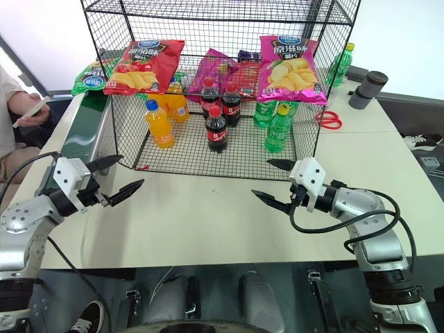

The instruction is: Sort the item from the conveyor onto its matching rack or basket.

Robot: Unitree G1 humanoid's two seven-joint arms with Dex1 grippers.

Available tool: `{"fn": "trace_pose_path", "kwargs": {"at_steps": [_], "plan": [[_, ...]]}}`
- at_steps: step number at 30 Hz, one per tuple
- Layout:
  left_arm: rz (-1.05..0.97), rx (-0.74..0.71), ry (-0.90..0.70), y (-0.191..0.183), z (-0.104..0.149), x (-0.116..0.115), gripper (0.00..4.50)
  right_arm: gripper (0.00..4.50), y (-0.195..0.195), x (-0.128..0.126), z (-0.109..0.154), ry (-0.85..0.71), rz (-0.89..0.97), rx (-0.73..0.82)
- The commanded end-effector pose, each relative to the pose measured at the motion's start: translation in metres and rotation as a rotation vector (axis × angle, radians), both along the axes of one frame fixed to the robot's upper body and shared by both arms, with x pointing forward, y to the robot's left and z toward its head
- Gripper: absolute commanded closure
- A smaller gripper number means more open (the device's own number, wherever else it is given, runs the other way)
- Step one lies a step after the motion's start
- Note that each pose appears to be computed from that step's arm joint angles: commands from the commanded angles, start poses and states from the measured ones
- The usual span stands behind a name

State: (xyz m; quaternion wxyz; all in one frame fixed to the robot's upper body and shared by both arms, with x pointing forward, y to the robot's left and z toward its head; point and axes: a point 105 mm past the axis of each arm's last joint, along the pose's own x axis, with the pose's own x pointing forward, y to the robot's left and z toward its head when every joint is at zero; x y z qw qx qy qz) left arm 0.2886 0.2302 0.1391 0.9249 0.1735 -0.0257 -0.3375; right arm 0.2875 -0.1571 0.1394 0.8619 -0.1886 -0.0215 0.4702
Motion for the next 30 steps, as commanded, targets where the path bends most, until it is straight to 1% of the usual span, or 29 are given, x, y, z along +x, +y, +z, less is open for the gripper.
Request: {"fn": "trace_pose_path", "kwargs": {"at_steps": [1, 8, 10, 12, 17, 20, 23, 26, 28, 30], "plan": [[0.016, 0.016, -0.047, 0.006, 0.011, -0.001, 0.0, 0.05, 0.004, 0.0, 0.01, -0.043, 0.017, 0.007], [0.03, 0.027, -0.048, 0.008, 0.01, -0.002, 0.0, 0.05, 0.004, 0.001, 0.01, -0.043, 0.019, 0.009], [0.033, 0.021, -0.044, 0.009, 0.01, -0.002, 0.0, 0.05, 0.006, -0.001, 0.013, -0.021, 0.041, 0.048], [0.041, 0.031, -0.045, 0.011, 0.01, -0.003, 0.0, 0.05, 0.006, -0.001, 0.013, -0.027, 0.042, 0.049], [0.043, 0.062, -0.039, 0.014, 0.007, -0.009, 0.0, 0.05, 0.011, -0.001, 0.012, -0.017, 0.06, 0.065], [0.062, 0.073, -0.053, 0.019, 0.009, -0.014, 0.0, 0.05, 0.025, -0.006, 0.013, 0.029, 0.122, 0.105], [0.096, 0.121, -0.083, 0.026, 0.01, -0.021, 0.0, 0.05, 0.039, -0.008, 0.016, 0.056, 0.178, 0.149], [0.177, 0.172, -0.113, 0.038, 0.011, -0.03, 0.0, 0.05, 0.056, -0.006, 0.018, 0.053, 0.236, 0.158], [0.263, 0.212, -0.156, 0.051, 0.015, -0.039, 0.0, 0.05, 0.071, -0.007, 0.024, 0.072, 0.301, 0.212], [0.31, 0.266, -0.185, 0.059, 0.017, -0.046, 0.0, 0.05, 0.08, -0.008, 0.025, 0.083, 0.353, 0.222]]}}
